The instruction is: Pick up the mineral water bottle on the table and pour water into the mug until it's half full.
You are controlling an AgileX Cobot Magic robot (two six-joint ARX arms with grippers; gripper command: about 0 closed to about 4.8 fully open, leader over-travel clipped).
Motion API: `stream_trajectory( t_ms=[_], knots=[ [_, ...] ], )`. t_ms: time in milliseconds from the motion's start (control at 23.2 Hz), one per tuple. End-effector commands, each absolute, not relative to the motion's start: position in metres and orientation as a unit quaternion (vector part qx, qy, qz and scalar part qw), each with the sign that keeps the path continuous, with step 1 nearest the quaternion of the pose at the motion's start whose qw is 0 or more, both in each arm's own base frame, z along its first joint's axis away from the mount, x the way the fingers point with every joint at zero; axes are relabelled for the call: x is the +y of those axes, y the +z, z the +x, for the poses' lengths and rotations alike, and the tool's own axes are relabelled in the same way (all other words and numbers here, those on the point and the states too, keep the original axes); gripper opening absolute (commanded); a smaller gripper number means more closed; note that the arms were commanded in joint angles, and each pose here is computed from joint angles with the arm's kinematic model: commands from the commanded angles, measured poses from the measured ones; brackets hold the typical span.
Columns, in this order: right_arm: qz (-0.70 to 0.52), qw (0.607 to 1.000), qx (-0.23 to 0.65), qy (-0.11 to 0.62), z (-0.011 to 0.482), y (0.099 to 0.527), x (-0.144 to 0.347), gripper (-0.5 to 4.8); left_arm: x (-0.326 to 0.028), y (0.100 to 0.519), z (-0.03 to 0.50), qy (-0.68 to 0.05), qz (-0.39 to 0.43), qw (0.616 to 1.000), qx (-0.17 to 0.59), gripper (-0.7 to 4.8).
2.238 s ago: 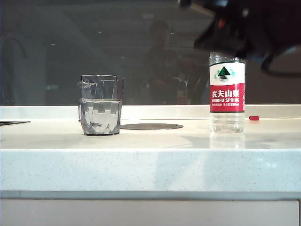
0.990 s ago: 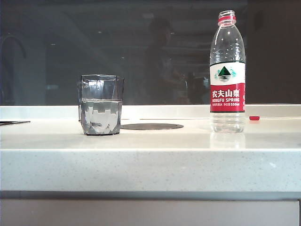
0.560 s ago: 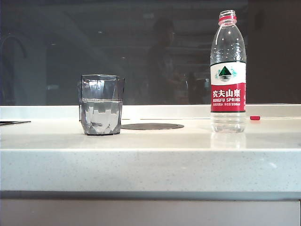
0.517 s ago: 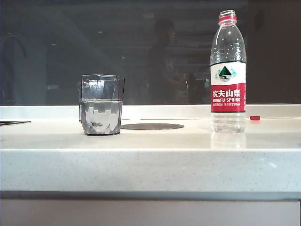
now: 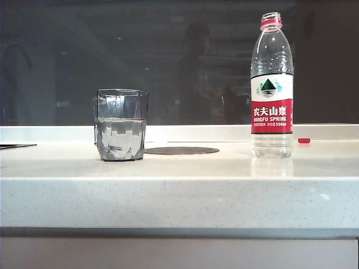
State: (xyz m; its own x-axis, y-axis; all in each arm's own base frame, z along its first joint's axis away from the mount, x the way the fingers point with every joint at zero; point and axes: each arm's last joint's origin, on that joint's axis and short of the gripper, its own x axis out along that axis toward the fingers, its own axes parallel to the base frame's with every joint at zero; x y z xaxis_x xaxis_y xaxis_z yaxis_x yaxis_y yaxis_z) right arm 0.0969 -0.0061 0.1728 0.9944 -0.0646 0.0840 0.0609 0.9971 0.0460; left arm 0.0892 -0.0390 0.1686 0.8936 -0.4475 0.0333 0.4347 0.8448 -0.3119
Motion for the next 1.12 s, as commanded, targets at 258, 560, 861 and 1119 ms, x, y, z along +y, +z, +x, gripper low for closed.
stream_trajectory(
  t_ms=[258, 560, 861, 1119],
  knots=[
    [0.025, 0.999, -0.036, -0.032, 0.0971, 0.1705, -0.0061, -0.01, -0.0386, 0.1704, 0.0891, -0.228, -0.160, 0.960, 0.015, -0.04],
    [0.025, 0.999, -0.032, -0.019, 0.0973, 0.1699, -0.0036, -0.01, -0.0386, 0.1704, 0.0891, -0.228, -0.160, 0.960, 0.015, -0.04],
    [0.025, 0.999, -0.032, -0.017, 0.0973, 0.1699, -0.0035, -0.01, -0.0386, 0.1704, 0.0891, -0.228, -0.160, 0.960, 0.015, -0.04],
    [0.025, 0.999, -0.027, -0.018, 0.0973, 0.1690, -0.0036, 0.00, -0.0386, 0.1704, 0.0891, -0.228, -0.160, 0.960, 0.015, -0.04]
  ],
)
